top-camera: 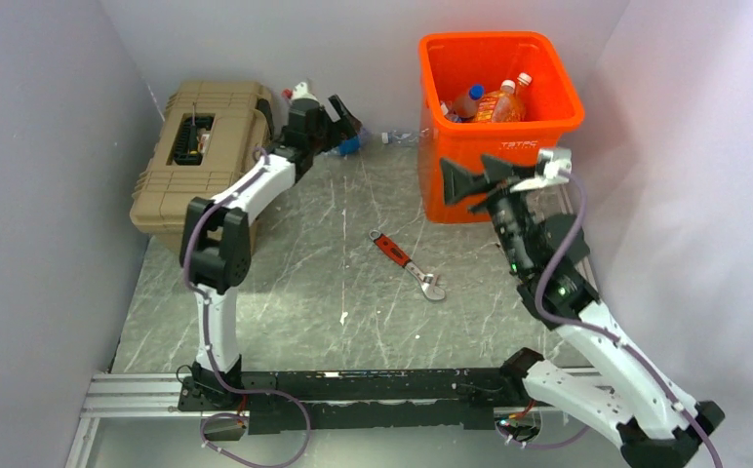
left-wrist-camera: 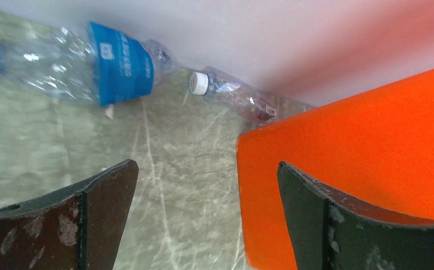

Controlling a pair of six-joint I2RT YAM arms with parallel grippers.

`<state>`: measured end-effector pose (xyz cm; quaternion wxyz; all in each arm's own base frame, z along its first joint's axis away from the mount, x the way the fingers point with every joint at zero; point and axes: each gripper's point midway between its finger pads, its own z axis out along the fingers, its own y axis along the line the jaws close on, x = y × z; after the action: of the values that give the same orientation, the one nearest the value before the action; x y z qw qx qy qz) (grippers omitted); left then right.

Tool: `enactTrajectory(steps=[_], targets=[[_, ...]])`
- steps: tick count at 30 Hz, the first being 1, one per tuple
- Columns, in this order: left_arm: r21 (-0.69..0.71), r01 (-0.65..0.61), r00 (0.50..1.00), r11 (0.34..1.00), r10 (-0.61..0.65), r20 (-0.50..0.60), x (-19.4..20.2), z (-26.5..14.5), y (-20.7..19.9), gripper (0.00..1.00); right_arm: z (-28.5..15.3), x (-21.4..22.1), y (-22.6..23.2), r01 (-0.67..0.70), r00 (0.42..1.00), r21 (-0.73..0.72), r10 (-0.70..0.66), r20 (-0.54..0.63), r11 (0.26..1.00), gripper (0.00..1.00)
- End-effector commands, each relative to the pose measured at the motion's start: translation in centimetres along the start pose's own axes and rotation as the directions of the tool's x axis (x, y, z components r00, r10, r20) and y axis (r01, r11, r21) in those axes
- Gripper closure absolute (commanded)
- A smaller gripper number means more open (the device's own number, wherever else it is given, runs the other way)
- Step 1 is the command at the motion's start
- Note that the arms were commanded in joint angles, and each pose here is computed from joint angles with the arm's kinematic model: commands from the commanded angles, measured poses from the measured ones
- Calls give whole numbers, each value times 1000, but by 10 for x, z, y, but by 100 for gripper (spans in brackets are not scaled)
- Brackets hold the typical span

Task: Put the plastic bottles in the bin
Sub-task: Place the plastic bottle in the trash bin, then pick up the plastic bottle from the corner of the board.

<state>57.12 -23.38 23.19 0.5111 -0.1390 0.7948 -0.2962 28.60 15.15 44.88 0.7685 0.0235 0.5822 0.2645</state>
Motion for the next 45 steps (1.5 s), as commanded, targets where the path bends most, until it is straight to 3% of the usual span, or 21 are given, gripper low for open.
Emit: enactTrajectory(steps=[1,6,9,14,18,27,29,39,45], targets=[[33,201,972,979,-204,114,8,32,-27,1,-47,16,15,-87,996,-148,80,-48,985,4],[-41,456,878,889,-441,187,39,75,13,1,-84,70,6,-123,972,-169,84,-220,978,5],[-45,609,775,792,-583,244,56,97,37,1,-103,85,5,-151,957,-189,96,-272,970,5],[-33,705,670,708,-649,361,66,124,70,1,-121,105,8,-191,940,-231,110,-324,954,5],[-33,746,618,665,-672,409,77,144,91,1,-127,115,11,-209,930,-254,112,-351,944,4],[-82,795,563,602,-679,472,101,181,137,0,-135,118,9,-180,931,-265,78,-356,947,2],[-95,797,562,597,-675,477,104,185,146,4,-137,122,7,-177,928,-262,72,-366,949,2],[-113,795,572,596,-674,467,115,200,178,33,-136,136,4,-169,918,-253,59,-393,953,2],[-68,788,570,612,-682,459,109,193,178,65,-132,136,1,-150,919,-238,46,-391,960,3]])
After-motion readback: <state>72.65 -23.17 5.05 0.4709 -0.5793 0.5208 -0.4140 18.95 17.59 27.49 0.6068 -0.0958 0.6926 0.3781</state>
